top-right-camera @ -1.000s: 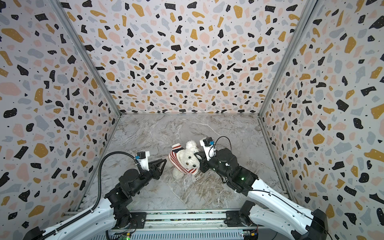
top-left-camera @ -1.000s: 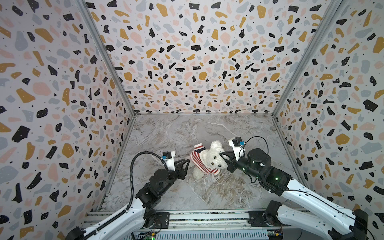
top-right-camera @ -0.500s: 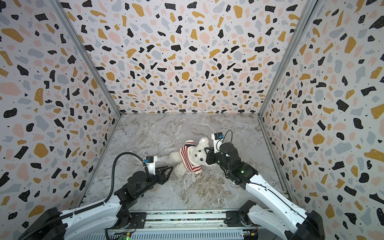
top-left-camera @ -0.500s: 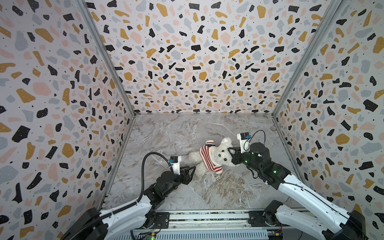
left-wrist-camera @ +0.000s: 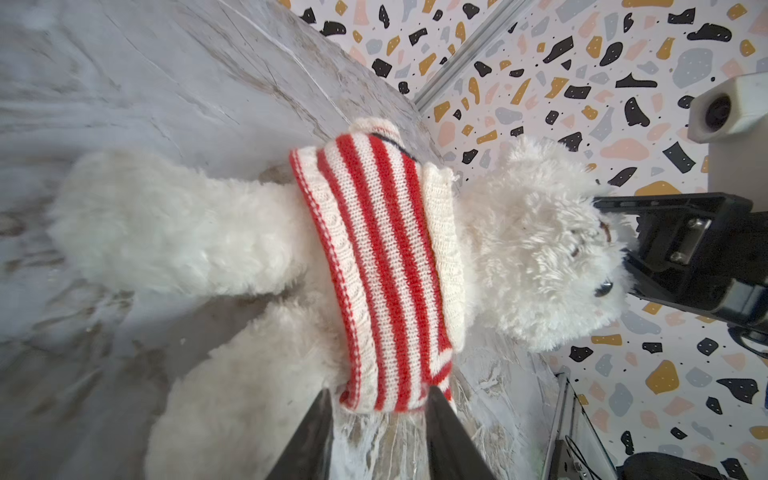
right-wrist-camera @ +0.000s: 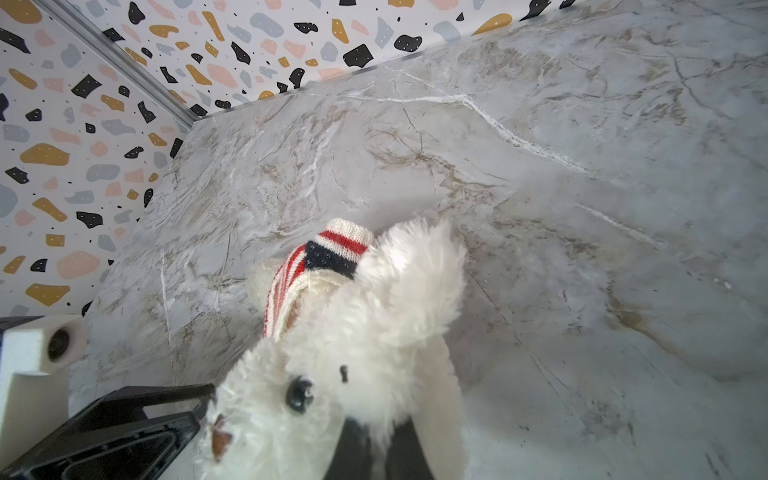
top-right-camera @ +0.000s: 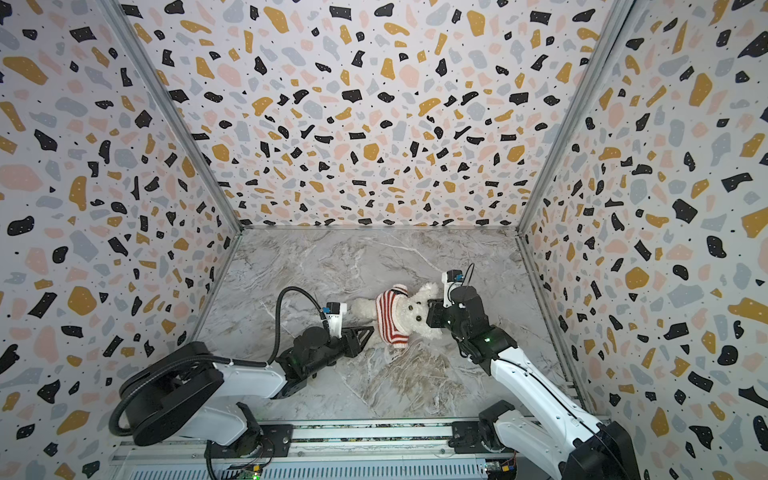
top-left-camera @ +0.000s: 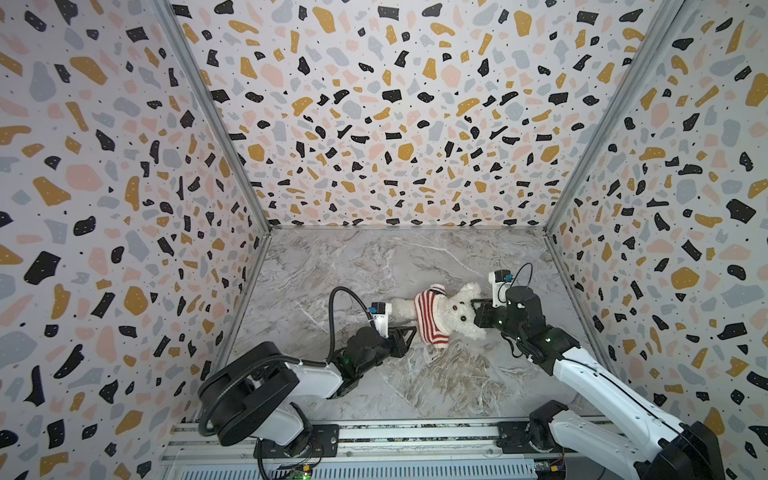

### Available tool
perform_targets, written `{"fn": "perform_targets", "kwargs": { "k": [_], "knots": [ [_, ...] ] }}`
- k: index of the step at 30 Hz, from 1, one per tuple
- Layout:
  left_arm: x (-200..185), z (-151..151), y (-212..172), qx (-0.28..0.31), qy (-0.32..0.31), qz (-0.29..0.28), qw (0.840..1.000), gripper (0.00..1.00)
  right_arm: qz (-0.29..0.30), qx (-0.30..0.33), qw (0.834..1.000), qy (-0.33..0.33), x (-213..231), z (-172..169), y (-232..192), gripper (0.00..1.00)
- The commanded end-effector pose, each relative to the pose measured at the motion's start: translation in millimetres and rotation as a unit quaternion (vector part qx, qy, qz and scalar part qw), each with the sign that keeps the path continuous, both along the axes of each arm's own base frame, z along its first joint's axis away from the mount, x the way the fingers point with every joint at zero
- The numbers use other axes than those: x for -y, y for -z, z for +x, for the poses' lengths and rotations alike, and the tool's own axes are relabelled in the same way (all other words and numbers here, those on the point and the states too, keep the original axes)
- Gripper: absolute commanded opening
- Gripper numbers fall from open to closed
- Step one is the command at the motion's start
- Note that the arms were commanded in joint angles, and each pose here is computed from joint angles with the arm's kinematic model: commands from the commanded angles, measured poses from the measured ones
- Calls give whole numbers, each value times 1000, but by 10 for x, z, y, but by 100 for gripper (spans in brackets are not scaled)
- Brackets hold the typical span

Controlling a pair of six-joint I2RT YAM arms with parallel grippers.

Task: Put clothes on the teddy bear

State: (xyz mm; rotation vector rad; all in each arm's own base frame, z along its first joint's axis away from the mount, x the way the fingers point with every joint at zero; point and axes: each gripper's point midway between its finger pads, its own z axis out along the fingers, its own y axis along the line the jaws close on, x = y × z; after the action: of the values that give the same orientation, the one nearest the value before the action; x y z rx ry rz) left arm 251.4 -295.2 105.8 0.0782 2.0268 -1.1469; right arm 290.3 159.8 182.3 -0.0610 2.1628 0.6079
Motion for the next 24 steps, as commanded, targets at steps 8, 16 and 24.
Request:
{"fn": "perform_targets", "kwargs": {
  "k": [8,16,24],
  "knots": [
    [288,150,-40,-6,7,-60,998,37,7,6,1000,1,63,-10,10,0],
    [420,156,23,-13,20,-62,998,31,6,5,1000,2,81,-11,43,0],
    [376,160,36,-15,10,-58,998,0,2,10,1000,12,151,-24,39,0]
  ]
}}
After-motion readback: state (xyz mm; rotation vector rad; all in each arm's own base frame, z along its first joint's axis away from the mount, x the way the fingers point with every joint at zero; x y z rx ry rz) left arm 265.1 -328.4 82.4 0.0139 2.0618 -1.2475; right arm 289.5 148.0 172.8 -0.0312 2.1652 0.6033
